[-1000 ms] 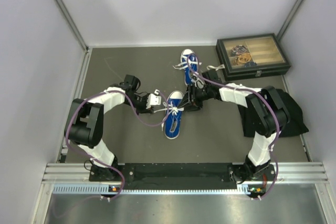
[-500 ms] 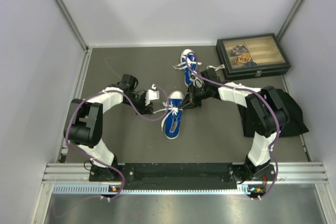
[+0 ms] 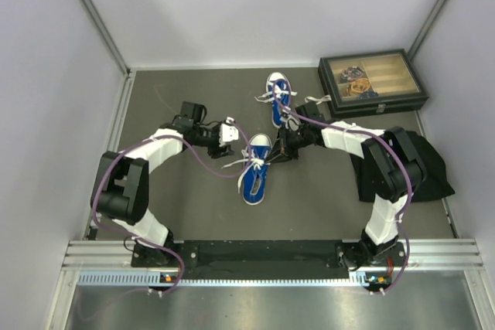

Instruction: Tie the shoes

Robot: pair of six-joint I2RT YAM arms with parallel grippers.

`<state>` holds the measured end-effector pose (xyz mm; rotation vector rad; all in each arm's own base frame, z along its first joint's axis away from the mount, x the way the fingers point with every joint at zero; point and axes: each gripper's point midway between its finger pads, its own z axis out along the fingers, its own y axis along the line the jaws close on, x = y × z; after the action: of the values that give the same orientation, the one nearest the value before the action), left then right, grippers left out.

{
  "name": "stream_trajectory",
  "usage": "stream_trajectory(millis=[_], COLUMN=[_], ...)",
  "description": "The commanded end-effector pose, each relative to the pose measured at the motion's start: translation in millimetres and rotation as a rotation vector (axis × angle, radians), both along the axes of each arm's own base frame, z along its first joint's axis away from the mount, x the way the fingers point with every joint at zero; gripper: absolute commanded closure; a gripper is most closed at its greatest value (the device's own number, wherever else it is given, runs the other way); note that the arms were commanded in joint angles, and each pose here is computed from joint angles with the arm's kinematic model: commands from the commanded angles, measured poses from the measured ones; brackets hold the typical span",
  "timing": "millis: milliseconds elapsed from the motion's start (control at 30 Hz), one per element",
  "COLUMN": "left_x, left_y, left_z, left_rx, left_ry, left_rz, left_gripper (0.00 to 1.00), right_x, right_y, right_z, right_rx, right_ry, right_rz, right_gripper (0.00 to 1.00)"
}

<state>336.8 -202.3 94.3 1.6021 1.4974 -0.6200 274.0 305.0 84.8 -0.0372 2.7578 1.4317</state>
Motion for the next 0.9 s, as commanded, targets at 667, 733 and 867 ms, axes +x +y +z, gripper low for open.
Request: stream_trajectory(millis=[667,733,867], left_x=[-20.2,-18.2,-22.9], left_y=[-67.5,-64.0,-55.7], left_z=[-23.9,-23.3,-27.0], left_rx=[0.09,0.105,0.129], left_ry=[-0.199,-0.198,-0.18], left_rz=[-0.305,-0.288,-0.284], left_gripper=[0.58,0.75,1.0], right_x=[4.2,3.8,3.7], right_y=[6.7,6.0,3.0], right_z=[17.3,19.2,21.8], right_rx=[0.017,0.015,0.005], right_ry=[-0.06,-0.064,-0.074], right_rz=[0.02,0.019,0.016], right_gripper=[1.0,1.0,1.0])
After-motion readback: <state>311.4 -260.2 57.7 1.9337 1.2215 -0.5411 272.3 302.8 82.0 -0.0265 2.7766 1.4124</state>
